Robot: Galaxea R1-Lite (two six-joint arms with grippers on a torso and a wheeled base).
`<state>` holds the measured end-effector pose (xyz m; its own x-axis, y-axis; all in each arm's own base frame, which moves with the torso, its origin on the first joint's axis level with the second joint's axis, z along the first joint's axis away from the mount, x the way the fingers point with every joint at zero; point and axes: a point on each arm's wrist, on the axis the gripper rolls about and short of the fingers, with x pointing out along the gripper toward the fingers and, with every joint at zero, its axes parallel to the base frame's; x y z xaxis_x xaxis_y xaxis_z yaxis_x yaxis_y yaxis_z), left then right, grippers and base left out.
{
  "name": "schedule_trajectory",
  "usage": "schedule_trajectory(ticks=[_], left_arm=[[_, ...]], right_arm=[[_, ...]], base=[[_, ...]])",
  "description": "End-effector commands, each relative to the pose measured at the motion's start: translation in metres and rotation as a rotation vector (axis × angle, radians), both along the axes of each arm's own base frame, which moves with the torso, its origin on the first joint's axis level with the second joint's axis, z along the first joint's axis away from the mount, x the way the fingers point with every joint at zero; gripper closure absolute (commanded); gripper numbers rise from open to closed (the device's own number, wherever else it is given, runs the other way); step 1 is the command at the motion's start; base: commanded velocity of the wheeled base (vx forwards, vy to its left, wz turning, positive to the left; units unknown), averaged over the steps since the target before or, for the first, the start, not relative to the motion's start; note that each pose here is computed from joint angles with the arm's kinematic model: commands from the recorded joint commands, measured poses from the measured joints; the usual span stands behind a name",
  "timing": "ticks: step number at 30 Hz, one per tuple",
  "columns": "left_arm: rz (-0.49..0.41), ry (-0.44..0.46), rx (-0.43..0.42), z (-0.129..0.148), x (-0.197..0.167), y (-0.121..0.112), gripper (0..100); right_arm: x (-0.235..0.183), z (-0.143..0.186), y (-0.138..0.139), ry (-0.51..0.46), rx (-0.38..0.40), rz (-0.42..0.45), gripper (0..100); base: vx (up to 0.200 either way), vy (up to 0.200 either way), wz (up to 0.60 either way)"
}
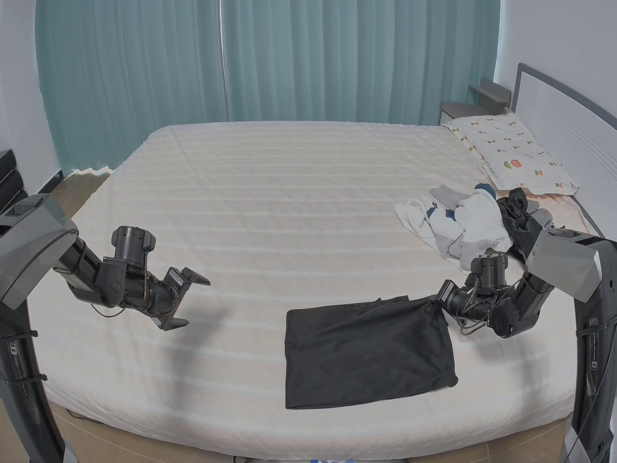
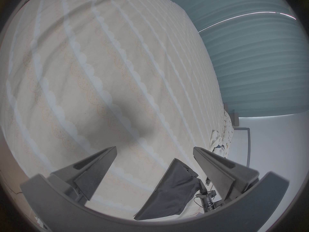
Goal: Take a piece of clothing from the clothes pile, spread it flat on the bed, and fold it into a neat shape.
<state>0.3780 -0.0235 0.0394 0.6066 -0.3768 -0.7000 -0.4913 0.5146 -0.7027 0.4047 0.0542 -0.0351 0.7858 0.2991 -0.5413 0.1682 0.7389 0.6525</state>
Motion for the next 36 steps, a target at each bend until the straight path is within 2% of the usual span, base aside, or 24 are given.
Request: schedule_trajectory(ticks=[1,6,11,16,20,33,36], left_arm=[[0.0,0.001,0.0,0.0,0.0,0.0,0],[0.0,-0.001,0.0,0.0,0.0,0.0,0],[-0.003,0.002,0.001,-0.001,0.0,-0.002,0],[0.004,0.002,0.014,-0.001,0.0,-0.004,0],[-0.001,0.004,0.022,-0.002,0.0,-0.006,0],[-0.024,-0.014,0.037,-0.002,-0.005,-0.008,0],[-0.055,-0.009,0.025,0.002,-0.013,-0.015,0]], right_arm=[[0.001,-0.001,-0.003,0.003,0.004,-0.011,0],[-0.004,0.002,-0.005,0.014,0.02,-0.024,0],[-0.034,0.023,-0.007,0.052,0.099,-0.075,0],[-0.056,0.028,-0.008,0.025,0.201,-0.115,0],[-0.06,0.02,-0.007,0.011,0.214,-0.107,0],[-0.061,0.018,-0.006,0.018,0.214,-0.102,0],[-0.061,0.017,-0.006,0.02,0.215,-0.103,0]], base=[[0.0,0.0,0.0],[0.0,0.0,0.0],[0.0,0.0,0.0],[-0.08,0.0,0.0],[-0.2,0.0,0.0],[0.0,0.0,0.0],[0.0,0.0,0.0]])
